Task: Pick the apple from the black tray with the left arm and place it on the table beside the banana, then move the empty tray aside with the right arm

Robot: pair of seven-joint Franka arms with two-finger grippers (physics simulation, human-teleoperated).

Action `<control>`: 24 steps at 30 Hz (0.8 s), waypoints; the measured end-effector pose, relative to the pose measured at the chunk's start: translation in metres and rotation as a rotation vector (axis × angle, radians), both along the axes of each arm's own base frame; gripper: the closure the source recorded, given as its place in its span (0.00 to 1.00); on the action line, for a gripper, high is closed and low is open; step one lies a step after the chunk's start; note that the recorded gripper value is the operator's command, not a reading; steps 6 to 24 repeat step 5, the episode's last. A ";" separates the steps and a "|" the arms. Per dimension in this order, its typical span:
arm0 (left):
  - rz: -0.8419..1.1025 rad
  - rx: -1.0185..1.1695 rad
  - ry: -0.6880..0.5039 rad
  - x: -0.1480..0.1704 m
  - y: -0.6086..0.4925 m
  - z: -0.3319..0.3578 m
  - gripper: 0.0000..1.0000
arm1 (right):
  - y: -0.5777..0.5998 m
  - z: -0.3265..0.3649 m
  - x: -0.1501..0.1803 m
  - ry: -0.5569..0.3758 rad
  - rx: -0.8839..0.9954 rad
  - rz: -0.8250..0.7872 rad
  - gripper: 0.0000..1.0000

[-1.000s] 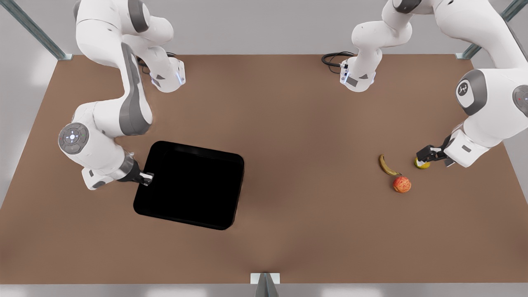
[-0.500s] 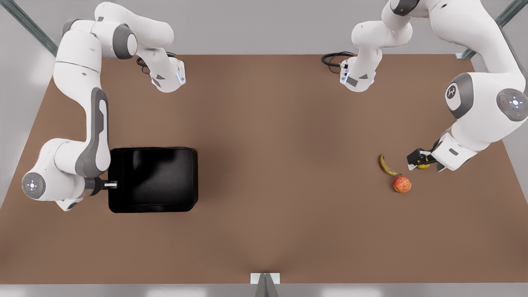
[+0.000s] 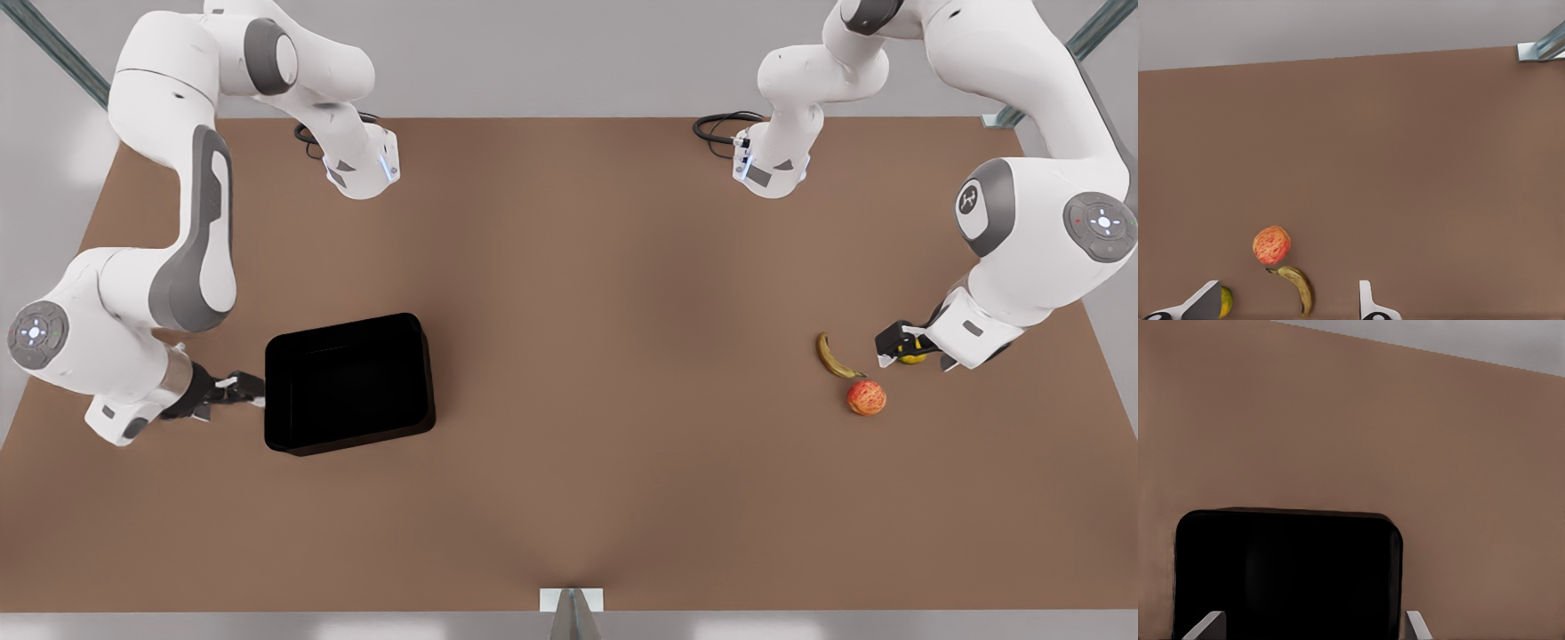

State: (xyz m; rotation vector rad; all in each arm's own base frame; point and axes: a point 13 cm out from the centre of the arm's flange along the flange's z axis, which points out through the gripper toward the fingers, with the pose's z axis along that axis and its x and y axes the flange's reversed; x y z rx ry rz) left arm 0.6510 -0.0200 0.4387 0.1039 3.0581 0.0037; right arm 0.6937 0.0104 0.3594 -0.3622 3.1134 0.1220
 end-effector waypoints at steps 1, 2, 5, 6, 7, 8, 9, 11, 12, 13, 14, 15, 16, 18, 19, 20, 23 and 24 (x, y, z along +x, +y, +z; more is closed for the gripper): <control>0.001 0.000 0.000 0.000 0.001 0.000 0.00 | 0.005 0.006 -0.001 -0.006 0.002 -0.005 0.00; 0.001 0.001 0.000 0.000 0.001 0.000 0.00 | 0.008 0.010 -0.001 -0.007 0.003 -0.014 0.00; -0.001 -0.001 0.001 0.000 -0.001 0.000 0.00 | 0.011 0.014 -0.003 -0.004 0.008 -0.046 0.00; -0.001 -0.001 0.001 0.000 -0.001 0.000 0.00 | 0.011 0.014 -0.003 -0.004 0.008 -0.046 0.00; -0.001 -0.001 0.001 0.000 -0.001 0.000 0.00 | 0.011 0.014 -0.003 -0.004 0.008 -0.046 0.00; -0.001 -0.001 0.001 0.000 -0.001 0.000 0.00 | 0.011 0.014 -0.003 -0.004 0.008 -0.046 0.00; -0.001 -0.001 0.001 0.000 -0.001 0.000 0.00 | 0.011 0.014 -0.003 -0.004 0.008 -0.046 0.00; -0.001 -0.001 0.001 0.000 -0.001 0.000 0.00 | 0.011 0.014 -0.003 -0.004 0.008 -0.046 0.00; -0.001 -0.001 0.001 0.000 -0.001 0.000 0.00 | 0.011 0.014 -0.003 -0.004 0.008 -0.046 0.00; -0.001 -0.001 0.001 0.000 -0.001 0.000 0.00 | 0.011 0.014 -0.003 -0.004 0.008 -0.046 0.00; -0.001 -0.001 0.001 0.000 -0.001 0.000 0.00 | 0.011 0.014 -0.003 -0.004 0.008 -0.046 0.00; -0.001 -0.001 0.001 0.000 -0.001 0.000 0.00 | 0.011 0.014 -0.003 -0.004 0.008 -0.046 0.00; -0.001 -0.001 0.001 0.000 -0.001 0.000 0.00 | 0.011 0.014 -0.003 -0.004 0.008 -0.046 0.00; -0.001 -0.001 0.001 0.000 -0.001 0.000 0.00 | 0.011 0.014 -0.003 -0.004 0.008 -0.046 0.00; -0.001 -0.001 0.001 0.000 -0.001 0.000 0.00 | 0.011 0.014 -0.003 -0.004 0.008 -0.046 0.00; -0.001 -0.001 0.001 0.000 -0.001 0.000 0.00 | 0.011 0.014 -0.003 -0.004 0.008 -0.046 0.00; -0.001 -0.001 0.001 0.000 -0.001 0.000 0.00 | 0.011 0.014 -0.003 -0.004 0.008 -0.046 0.00; -0.001 -0.001 0.001 0.000 -0.001 0.000 0.00 | 0.011 0.014 -0.003 -0.004 0.008 -0.046 0.00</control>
